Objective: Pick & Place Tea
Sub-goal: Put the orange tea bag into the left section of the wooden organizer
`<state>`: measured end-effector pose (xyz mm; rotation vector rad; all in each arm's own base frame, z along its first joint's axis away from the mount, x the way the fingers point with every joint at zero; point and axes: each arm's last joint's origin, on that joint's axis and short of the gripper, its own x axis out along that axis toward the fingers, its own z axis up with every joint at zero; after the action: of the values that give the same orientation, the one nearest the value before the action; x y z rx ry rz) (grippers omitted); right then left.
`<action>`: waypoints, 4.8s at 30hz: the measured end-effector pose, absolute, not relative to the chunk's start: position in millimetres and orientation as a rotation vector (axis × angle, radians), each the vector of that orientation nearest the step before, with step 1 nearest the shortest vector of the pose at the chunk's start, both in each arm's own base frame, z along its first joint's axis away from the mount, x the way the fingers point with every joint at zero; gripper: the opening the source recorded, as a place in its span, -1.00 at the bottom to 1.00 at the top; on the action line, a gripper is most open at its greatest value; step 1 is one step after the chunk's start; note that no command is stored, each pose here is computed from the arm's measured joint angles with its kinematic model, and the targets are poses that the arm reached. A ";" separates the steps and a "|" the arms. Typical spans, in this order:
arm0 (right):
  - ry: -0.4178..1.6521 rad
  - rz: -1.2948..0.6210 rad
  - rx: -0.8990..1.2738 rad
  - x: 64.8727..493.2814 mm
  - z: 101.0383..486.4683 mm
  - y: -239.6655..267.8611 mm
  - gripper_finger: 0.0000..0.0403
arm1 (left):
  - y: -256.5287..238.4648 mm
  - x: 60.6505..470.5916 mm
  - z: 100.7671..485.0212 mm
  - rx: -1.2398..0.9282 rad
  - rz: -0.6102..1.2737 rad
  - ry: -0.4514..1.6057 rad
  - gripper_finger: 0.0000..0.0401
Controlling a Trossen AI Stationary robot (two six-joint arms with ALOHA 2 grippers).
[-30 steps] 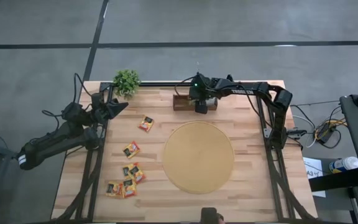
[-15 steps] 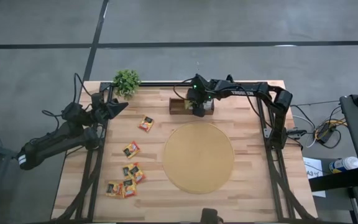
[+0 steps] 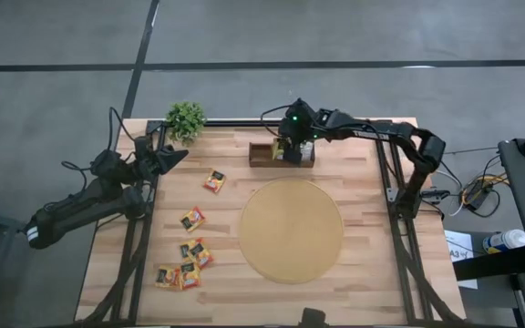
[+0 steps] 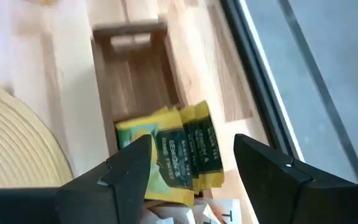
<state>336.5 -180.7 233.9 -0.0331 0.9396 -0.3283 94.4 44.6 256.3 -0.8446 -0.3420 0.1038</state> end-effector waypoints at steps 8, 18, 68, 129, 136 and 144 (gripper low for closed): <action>0.815 -0.312 0.091 328.3 262.4 -171.5 0.12 | 44.6 94.4 256.0 -0.882 0.100 -0.342 -1.00; 0.692 -0.323 0.220 302.6 294.3 -151.8 0.12 | 44.4 94.7 255.5 -0.923 0.087 -0.335 -1.00; -0.345 0.006 0.359 123.0 258.4 -14.2 -0.96 | 41.2 94.9 257.1 -0.946 -0.019 -0.294 -1.00; -0.012 -0.142 0.120 91.7 186.6 -10.2 -0.96 | 41.4 95.3 259.1 -0.964 -0.022 -0.294 -1.00; 0.079 -0.144 0.060 91.4 178.3 -10.1 -0.96 | 41.7 97.4 296.4 -0.848 -0.029 -0.317 -1.00; 0.191 -0.146 0.050 91.0 168.0 -10.1 -0.96 | 42.3 107.9 347.8 -0.731 0.037 -0.045 -1.00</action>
<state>91.0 -10.1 168.0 0.0499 0.1913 -0.1458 107.9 42.3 347.8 -0.7311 -0.0454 0.0366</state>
